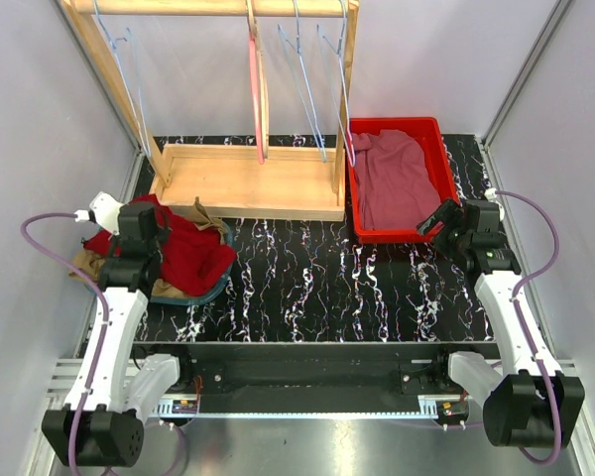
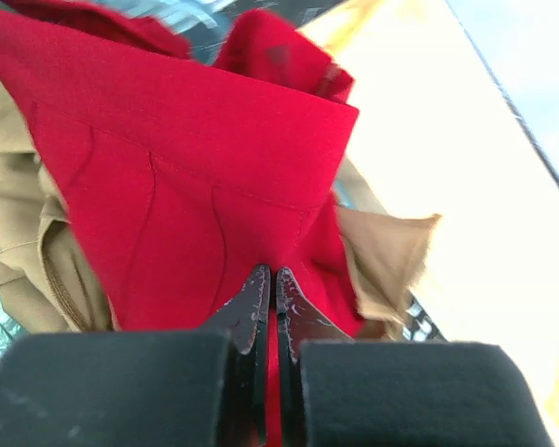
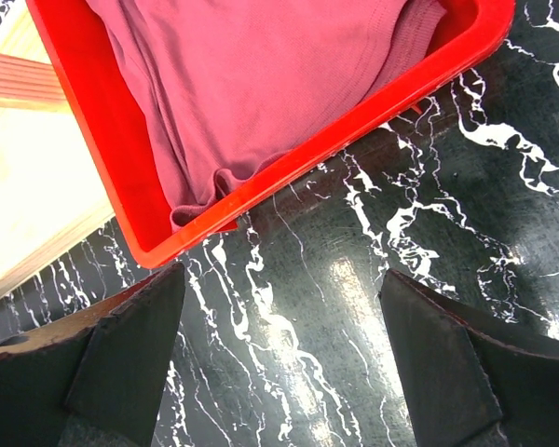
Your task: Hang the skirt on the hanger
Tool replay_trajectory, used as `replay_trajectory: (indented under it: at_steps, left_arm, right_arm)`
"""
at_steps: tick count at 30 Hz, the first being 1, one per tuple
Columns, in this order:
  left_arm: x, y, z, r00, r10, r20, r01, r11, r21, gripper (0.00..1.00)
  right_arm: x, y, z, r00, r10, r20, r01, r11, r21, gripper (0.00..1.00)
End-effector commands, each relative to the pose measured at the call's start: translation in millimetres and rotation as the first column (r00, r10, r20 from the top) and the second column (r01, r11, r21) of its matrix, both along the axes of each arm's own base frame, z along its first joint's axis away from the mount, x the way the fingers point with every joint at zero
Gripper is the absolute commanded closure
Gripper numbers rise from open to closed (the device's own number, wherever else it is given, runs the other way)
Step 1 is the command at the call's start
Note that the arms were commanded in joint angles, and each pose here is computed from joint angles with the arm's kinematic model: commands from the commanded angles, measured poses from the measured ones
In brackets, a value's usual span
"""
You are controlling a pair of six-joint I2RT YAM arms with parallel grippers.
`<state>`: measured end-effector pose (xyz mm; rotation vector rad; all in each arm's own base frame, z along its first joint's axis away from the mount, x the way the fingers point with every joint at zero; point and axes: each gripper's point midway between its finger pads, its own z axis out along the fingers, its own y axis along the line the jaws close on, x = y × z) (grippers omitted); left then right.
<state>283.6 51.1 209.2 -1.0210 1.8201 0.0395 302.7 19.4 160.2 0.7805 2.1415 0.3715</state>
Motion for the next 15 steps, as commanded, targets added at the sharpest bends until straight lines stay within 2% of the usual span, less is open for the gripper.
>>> replay_trajectory:
  at_steps: [1,5,9,12,15]
  left_arm:
    - [-6,-18,72,0.976,-0.152,0.154,0.149,0.988,0.034,1.0]
    - [-22,-27,114,0.944,-0.234,0.232,0.222,0.972,0.075,1.0]
    - [-26,-44,155,0.888,-0.361,0.284,0.335,0.932,0.136,1.0]
    - [-29,-59,188,0.831,-0.459,0.314,0.419,0.888,0.189,1.0]
    - [-31,-82,216,0.741,-0.58,0.339,0.529,0.815,0.236,1.0]
  right_arm:
    - [5,5,16,0.998,0.015,0.063,-0.017,0.999,0.027,0.07]
    - [4,6,19,0.997,0.015,0.074,-0.017,0.999,0.029,0.07]
    - [0,5,26,0.996,0.014,0.092,-0.016,1.0,0.019,0.02]
    - [-2,3,36,0.993,0.014,0.12,-0.015,1.0,0.004,0.0]
    - [-4,0,45,0.992,0.015,0.128,-0.013,1.0,-0.014,0.0]
